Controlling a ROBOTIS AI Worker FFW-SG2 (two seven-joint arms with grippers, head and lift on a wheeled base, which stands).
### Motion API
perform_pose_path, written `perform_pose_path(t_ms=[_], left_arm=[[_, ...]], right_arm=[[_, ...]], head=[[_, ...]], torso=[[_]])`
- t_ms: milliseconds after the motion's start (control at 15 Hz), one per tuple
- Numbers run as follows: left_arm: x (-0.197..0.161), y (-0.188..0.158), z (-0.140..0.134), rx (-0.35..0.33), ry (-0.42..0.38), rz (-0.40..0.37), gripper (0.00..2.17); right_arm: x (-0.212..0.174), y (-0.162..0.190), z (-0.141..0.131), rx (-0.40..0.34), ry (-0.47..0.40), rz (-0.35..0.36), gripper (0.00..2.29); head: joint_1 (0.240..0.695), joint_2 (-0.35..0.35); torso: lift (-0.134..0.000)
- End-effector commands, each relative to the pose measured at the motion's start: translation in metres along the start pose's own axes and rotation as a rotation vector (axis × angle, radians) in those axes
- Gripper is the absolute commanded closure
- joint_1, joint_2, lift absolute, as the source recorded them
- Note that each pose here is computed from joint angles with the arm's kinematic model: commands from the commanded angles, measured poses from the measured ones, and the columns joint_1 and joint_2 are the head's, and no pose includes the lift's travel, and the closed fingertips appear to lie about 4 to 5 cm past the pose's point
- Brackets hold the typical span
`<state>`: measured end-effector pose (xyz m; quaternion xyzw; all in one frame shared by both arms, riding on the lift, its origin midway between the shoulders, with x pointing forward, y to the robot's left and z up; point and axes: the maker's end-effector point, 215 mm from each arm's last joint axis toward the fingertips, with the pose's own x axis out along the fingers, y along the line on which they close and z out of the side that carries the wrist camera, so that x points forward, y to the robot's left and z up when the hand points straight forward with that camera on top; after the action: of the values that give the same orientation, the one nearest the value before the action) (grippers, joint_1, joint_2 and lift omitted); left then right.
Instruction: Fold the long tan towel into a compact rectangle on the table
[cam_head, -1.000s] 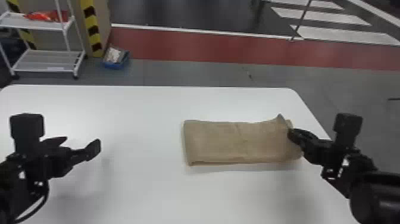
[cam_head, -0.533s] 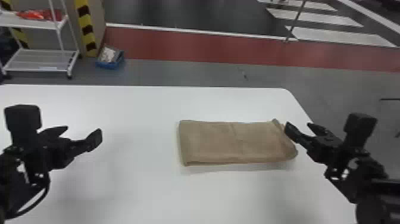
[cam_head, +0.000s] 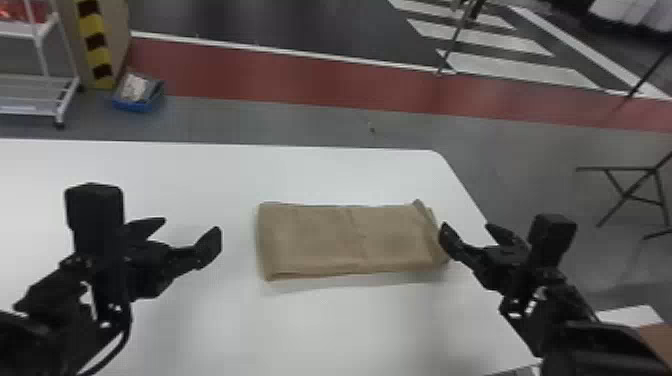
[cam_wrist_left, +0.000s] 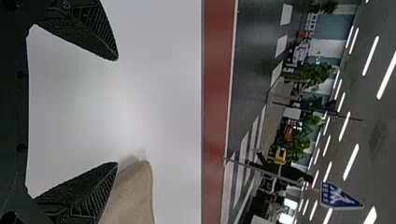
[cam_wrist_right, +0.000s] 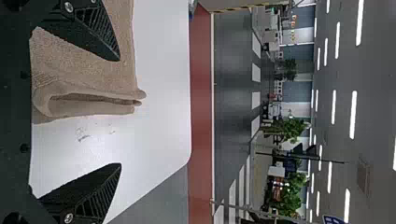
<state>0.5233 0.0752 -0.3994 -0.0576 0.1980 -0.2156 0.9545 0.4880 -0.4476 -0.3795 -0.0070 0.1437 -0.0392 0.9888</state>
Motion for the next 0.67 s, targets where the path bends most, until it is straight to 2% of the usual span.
perform_pose_path(t_ms=[0,133,267,600], left_arm=[[0.019,-0.059,-0.017,0.022,0.014,-0.076,0.15],[0.028,-0.102,-0.032,0.038,0.038,-0.119,0.22],[0.036,-0.126,-0.043,0.065,0.058,-0.125,0.26],[0.043,-0.126,-0.048,0.078,0.069,-0.09,0.42]], right_arm=[[-0.007,-0.011,-0.002,0.002,-0.005,-0.017,0.09],[-0.008,-0.012,-0.008,0.002,0.005,-0.018,0.09],[-0.008,-0.012,-0.01,0.003,-0.004,-0.019,0.09],[-0.007,-0.016,-0.013,0.008,-0.014,-0.023,0.09]], head=[[0.695,-0.35],[0.695,-0.35],[0.695,-0.35],[0.695,-0.35]], torso=[[-0.128],[-0.128],[-0.128],[-0.128]])
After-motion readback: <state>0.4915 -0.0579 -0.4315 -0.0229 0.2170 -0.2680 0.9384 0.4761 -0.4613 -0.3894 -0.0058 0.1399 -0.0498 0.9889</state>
